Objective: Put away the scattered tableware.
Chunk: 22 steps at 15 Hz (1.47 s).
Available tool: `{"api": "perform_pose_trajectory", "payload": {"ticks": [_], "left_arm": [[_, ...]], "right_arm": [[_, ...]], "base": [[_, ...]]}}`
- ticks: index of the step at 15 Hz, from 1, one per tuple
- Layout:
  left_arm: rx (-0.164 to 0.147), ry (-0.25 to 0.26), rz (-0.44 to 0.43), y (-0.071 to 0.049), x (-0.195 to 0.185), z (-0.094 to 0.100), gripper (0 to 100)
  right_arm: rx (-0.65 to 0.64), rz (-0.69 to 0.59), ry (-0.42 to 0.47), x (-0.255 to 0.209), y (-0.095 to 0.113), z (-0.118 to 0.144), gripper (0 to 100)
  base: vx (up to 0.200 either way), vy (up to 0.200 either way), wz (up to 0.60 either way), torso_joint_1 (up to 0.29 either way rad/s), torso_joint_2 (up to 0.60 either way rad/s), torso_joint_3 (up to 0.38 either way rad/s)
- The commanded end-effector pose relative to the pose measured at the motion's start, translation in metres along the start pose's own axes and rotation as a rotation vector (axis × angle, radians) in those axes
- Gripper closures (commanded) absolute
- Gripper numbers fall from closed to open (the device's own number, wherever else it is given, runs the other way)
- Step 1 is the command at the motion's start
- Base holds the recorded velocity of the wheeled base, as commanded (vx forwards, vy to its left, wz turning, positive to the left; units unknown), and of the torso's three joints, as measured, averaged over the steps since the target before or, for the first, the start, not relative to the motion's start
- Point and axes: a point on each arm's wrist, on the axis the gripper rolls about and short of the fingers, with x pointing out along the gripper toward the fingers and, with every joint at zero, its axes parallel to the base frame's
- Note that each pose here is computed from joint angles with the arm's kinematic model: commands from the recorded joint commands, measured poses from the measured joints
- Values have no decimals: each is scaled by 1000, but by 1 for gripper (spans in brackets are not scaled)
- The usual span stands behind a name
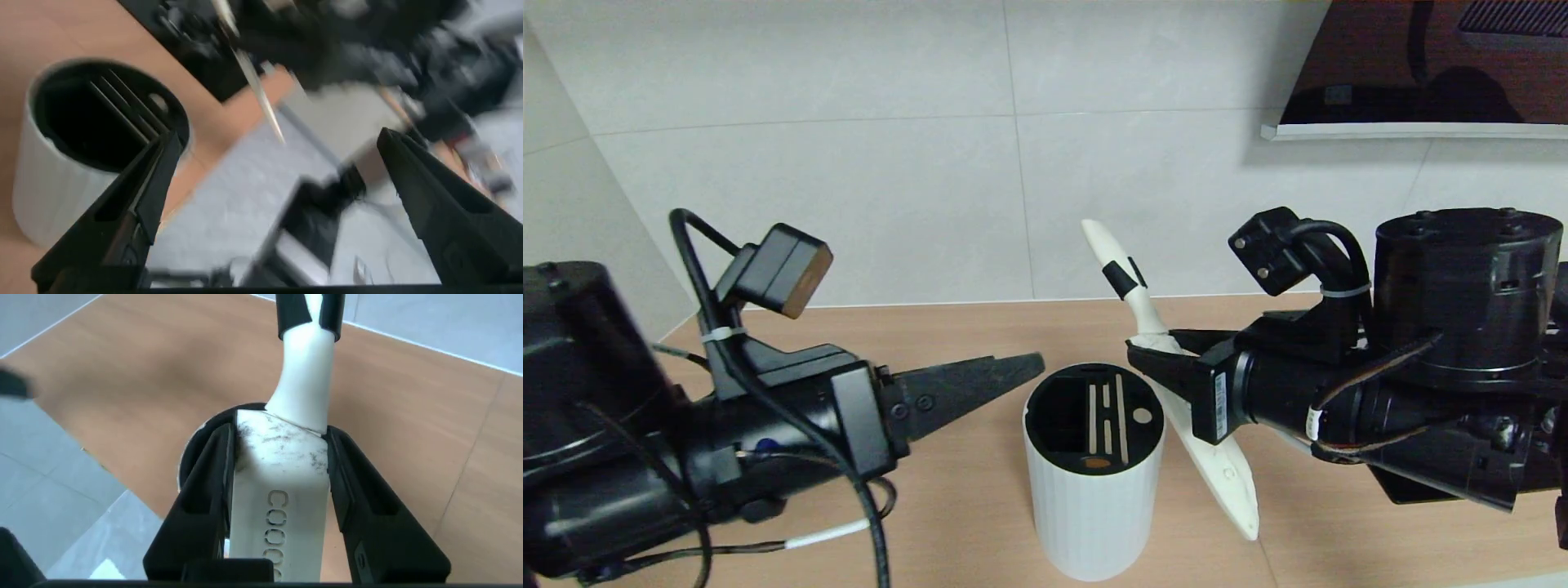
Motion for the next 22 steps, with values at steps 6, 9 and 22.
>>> {"api": "perform_pose_trajectory", "payload": {"ticks": [6,9,22], "left_arm": [[-43,-73,-1,16,53,-23,0],[-100,-151,-12,18,64,-18,0],[-97,-191,2,25,78,-18,0]], "right_arm": [[25,56,13,3,16,-4,100],[57,81,29,6,23,-8,100],[49,118,40,2,34,-12,100]], "base": [[0,0,0,0,0,0],[0,0,0,0,0,0],[0,0,0,0,0,0]]}}
